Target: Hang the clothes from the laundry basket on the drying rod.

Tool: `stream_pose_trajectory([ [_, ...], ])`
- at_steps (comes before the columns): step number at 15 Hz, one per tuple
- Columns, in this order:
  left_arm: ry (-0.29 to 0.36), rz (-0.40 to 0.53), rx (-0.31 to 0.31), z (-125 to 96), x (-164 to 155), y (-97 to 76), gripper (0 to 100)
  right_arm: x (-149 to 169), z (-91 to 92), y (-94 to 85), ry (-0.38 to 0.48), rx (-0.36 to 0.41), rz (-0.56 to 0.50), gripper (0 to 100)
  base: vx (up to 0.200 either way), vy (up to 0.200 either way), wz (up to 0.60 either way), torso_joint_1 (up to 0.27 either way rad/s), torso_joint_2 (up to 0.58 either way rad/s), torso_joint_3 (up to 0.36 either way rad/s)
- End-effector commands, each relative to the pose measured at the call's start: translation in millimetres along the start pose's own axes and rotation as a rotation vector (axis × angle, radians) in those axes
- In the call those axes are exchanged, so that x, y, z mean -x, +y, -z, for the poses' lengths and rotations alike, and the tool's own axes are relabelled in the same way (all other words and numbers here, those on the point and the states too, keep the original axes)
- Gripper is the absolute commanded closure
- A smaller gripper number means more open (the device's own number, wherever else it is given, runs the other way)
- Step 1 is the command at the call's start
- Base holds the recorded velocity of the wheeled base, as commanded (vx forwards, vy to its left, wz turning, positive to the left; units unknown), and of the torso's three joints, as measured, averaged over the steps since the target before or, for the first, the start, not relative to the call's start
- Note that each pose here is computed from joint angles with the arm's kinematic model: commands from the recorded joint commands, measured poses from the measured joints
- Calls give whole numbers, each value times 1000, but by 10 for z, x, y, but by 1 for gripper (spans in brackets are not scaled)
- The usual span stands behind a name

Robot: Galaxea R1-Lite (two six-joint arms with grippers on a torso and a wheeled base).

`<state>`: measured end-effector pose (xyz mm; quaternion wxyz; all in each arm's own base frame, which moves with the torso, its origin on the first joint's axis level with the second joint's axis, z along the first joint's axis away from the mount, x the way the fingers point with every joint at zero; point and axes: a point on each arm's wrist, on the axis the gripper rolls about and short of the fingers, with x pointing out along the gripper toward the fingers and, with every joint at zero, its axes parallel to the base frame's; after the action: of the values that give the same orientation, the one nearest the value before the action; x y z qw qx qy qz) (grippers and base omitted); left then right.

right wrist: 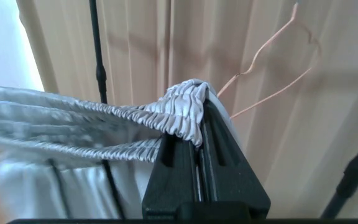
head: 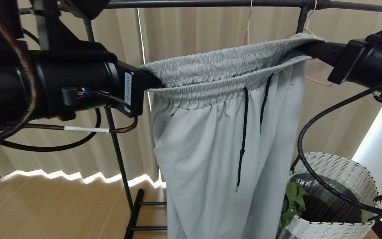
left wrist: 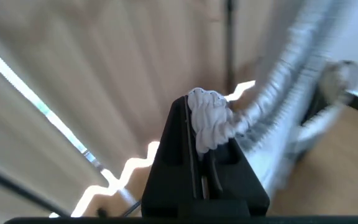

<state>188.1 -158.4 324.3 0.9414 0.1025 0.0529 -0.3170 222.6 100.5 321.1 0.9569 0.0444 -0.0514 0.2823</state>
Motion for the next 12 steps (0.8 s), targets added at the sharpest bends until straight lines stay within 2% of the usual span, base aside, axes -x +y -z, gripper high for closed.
stream_pose_trajectory([
  [1,-43,35,-6,-21,271,-26,100,-159,73,-30,22,-4,0,100,0,0,0,0,0,0],
  [3,-47,40,-30,-13,311,-37,100,-174,45,-30,12,-2,-4,100,0,0,0,0,0,0],
  [7,-72,20,-30,-46,264,-21,100,-130,21,-22,6,-1,0,100,0,0,0,0,0,0],
  [9,-71,-133,-35,-62,45,27,100,-33,-39,-3,-4,3,3,100,0,0,0,0,0,0],
  [10,-93,-263,-21,-103,-132,32,100,25,-78,10,-13,5,2,100,0,0,0,0,0,0],
  [12,-156,-286,-7,-185,-240,15,100,146,-142,38,-14,5,0,100,0,0,0,0,0,0],
])
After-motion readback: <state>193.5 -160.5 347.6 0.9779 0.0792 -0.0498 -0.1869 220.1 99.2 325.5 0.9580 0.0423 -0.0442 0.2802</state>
